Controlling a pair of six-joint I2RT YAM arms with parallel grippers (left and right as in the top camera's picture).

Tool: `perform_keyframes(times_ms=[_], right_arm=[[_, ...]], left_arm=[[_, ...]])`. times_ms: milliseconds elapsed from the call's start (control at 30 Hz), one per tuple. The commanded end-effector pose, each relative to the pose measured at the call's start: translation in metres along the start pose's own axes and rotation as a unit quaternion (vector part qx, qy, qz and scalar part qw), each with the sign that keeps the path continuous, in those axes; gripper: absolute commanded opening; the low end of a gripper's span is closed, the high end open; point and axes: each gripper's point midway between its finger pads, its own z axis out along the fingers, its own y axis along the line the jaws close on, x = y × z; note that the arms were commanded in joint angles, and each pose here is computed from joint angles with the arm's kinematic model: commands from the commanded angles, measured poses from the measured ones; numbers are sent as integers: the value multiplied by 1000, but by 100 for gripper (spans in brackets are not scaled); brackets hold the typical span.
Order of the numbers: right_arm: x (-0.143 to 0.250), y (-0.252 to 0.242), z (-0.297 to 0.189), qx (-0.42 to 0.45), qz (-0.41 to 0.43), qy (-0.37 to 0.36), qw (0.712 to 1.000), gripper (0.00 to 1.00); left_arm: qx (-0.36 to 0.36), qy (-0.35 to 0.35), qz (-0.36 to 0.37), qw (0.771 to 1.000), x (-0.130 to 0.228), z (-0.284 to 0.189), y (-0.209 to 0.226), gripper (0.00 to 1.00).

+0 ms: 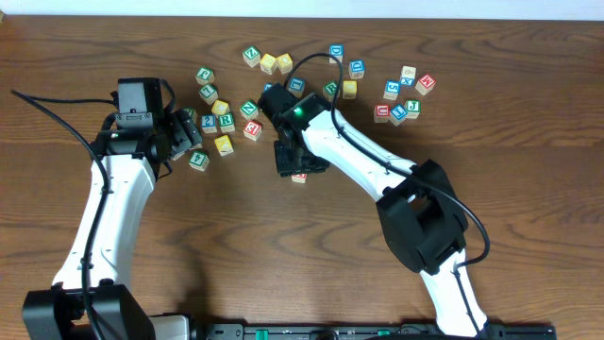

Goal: Spell out AI2

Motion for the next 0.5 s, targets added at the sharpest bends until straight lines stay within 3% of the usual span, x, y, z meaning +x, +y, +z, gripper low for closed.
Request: perform_keyframes(times_ms=[0,467], right_arm=[[7,1,14,12,4,14,1000,43],[-5,-3,14,23,6,-14,1000,32]], left_arm=[[-3,-5,-9,1000,-5,-2,2,96],[-3,-5,-9,1000,-5,-2,2,96]])
